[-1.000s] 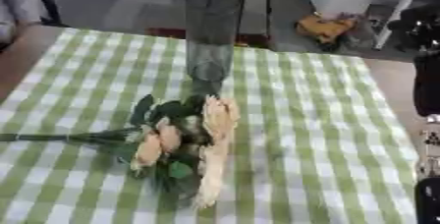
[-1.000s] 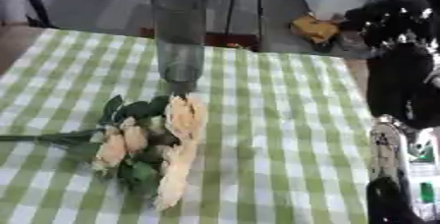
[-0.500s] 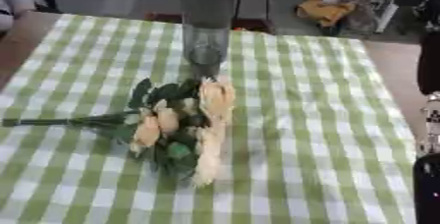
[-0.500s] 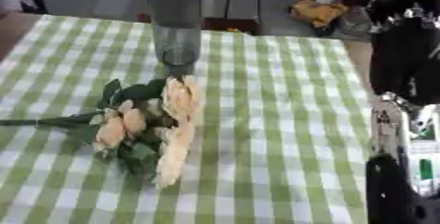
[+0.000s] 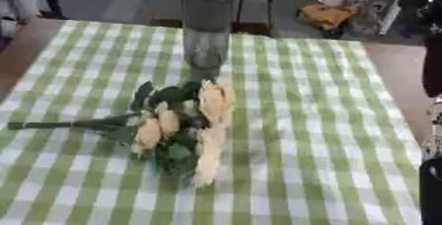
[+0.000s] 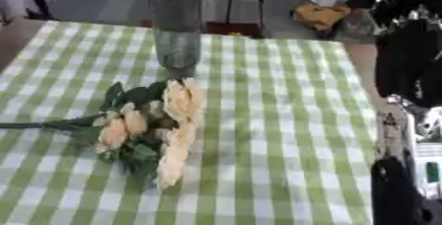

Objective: Arrange flowers into the vase.

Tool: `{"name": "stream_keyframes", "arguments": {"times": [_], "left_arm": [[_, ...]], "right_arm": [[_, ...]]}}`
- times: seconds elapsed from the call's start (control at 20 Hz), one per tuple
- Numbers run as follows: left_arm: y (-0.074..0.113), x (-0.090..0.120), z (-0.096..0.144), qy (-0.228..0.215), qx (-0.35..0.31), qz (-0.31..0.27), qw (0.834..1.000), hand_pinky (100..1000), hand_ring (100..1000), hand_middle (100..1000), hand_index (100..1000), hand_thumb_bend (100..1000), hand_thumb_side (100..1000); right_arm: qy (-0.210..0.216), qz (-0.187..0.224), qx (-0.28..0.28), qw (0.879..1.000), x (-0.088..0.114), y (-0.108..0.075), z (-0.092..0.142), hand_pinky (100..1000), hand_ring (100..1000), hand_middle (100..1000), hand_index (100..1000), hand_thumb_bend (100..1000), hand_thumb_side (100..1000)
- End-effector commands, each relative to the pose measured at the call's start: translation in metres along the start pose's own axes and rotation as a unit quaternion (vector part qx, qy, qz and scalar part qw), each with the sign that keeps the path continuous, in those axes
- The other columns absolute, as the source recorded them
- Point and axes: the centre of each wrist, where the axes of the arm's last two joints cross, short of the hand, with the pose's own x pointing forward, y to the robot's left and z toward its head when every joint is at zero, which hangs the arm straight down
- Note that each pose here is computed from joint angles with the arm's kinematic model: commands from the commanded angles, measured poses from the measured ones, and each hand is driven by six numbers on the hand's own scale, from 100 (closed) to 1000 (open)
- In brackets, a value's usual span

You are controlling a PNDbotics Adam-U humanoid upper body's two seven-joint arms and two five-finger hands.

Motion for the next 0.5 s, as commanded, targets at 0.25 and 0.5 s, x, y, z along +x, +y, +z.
{"name": "stream_keyframes", "arguments": {"times": [0.25,0.5], "left_arm": [[0.02,0.008,-0.016,0.022,-0.197,-0.083,0.977,743,920,1000,1000,100,471],[0.014,0.006,-0.032,0.026,-0.287,-0.077,0.954,750,929,1000,1000,100,577]], "right_arm": [[-0.011,-0.001,0.012,1.0,0.006,0.001,-0.006,634,666,610,795,100,1000],[-0.009,-0.003,0.014,1.0,0.005,0.001,-0.006,633,666,610,795,100,1000]]}}
